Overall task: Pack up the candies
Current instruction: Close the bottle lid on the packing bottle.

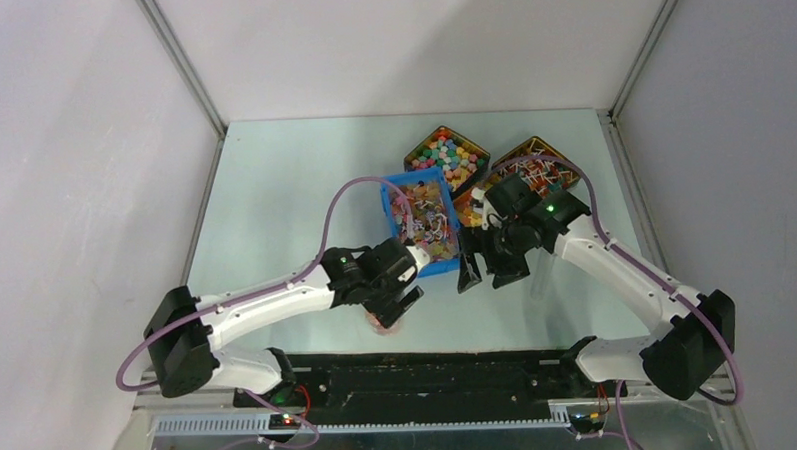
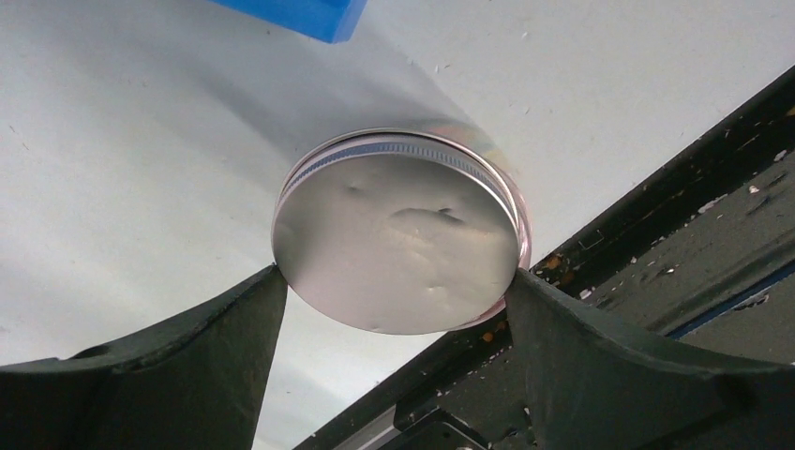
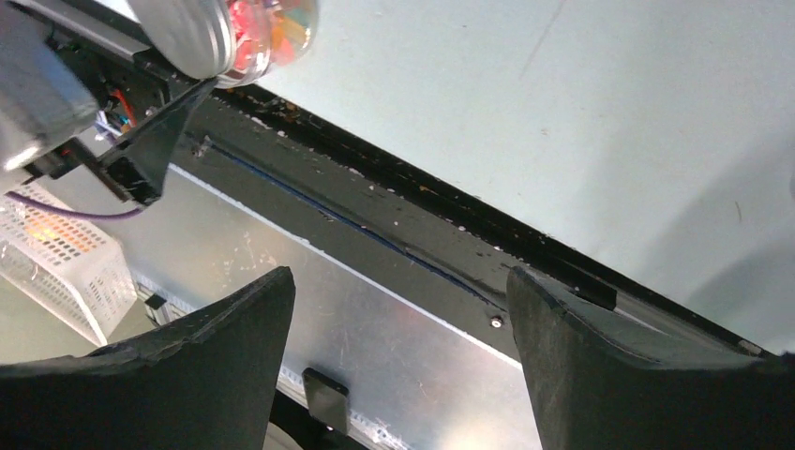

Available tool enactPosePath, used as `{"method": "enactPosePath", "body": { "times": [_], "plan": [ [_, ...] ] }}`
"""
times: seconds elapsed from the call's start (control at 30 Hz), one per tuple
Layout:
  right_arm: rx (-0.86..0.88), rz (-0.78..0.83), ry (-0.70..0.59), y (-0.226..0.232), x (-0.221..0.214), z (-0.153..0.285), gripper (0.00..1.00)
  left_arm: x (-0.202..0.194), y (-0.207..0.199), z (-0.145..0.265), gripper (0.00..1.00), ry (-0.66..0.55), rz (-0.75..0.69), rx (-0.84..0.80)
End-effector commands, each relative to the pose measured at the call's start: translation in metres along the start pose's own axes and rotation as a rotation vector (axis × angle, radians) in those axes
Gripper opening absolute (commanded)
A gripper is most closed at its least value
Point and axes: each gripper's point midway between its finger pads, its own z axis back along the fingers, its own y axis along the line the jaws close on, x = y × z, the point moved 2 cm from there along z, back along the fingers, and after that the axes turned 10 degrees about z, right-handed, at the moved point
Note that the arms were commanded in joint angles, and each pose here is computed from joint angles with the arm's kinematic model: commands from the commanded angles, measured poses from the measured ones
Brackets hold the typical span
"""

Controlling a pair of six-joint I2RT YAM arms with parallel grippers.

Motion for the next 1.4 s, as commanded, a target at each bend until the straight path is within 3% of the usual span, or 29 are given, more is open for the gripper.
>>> {"method": "enactPosePath", "body": {
  "times": [0.0,0.33,1.37],
  "plan": [
    [-0.037,-0.002,-0.024,-0.010,-0.002,0.005,0.86,-0.001,0.001,0.008,0.90,0.020,0.019,0.010],
    [-0.044,0.008,-0.021,-0.013,-0.004,0.005,0.99,-0.009,-0.009,0.010,0.89,0.035,0.031,-0.028],
    [-0.041,0.012,0.001,-0.013,-0.006,0.002,1.00,-0.015,-0.014,-0.012,0.90,0.107,-0.024,0.006]
  ]
}}
